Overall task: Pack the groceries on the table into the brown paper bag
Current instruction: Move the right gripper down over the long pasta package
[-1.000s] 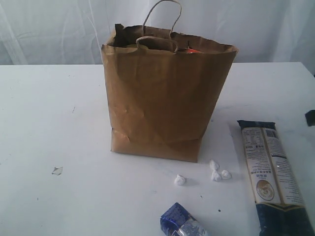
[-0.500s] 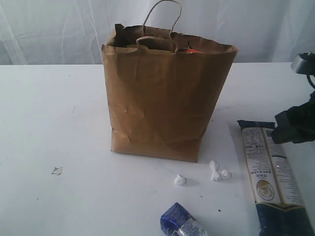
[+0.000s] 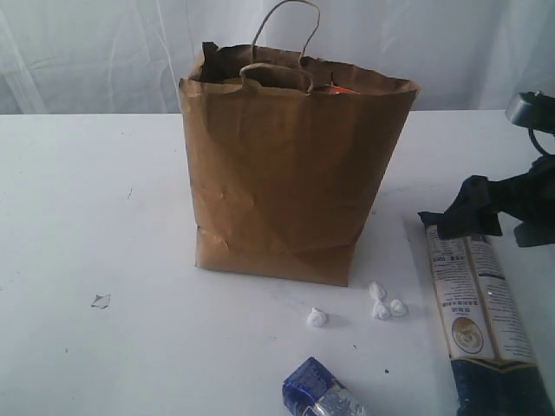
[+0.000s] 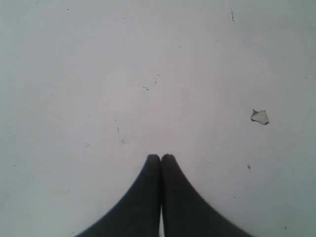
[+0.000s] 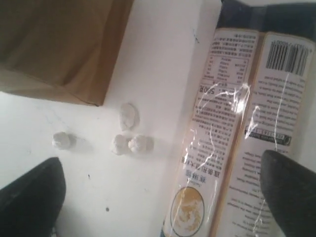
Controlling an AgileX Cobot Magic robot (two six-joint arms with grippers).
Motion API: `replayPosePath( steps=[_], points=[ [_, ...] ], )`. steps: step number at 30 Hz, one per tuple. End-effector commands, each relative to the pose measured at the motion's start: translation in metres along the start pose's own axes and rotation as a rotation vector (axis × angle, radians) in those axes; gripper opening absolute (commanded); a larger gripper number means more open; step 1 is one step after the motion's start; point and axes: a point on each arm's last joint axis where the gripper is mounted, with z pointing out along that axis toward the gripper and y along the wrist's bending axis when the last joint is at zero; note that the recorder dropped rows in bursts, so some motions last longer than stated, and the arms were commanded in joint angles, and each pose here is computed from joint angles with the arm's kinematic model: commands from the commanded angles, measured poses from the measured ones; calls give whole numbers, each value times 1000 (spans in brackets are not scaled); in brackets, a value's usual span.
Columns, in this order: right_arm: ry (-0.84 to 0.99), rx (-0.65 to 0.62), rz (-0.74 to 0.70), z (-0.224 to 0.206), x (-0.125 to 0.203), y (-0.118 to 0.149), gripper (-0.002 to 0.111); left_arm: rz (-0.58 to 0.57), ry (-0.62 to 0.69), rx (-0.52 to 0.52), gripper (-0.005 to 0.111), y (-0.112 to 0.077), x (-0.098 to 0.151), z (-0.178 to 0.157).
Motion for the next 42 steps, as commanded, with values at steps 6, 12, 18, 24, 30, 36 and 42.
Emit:
replayPosePath(
  steps=[6, 12, 18, 24, 30, 36, 42],
  points=[
    [-122, 208, -42, 29, -14, -33, 103, -1, -21, 14, 0, -1, 0, 0],
    [-67, 170, -97, 47, -14, -18, 103, -1, -25, 16, 0, -1, -1, 0],
    [-84, 281, -206, 67, -20, -17, 103, -14, -24, 17, 0, -1, -1, 0],
    [-63, 297, -62, 82, -16, -24, 103, -61, -23, 19, 0, -1, -1, 0],
    [54, 266, -10, 96, -4, -24, 103, -65, -23, 19, 0, -1, -1, 0],
    [80, 250, -14, 102, -2, -19, 103, -65, -23, 19, 0, -1, -1, 0],
    [91, 274, 31, 107, 0, -23, 98, -97, -28, 21, 0, -1, -1, 0]
  ],
)
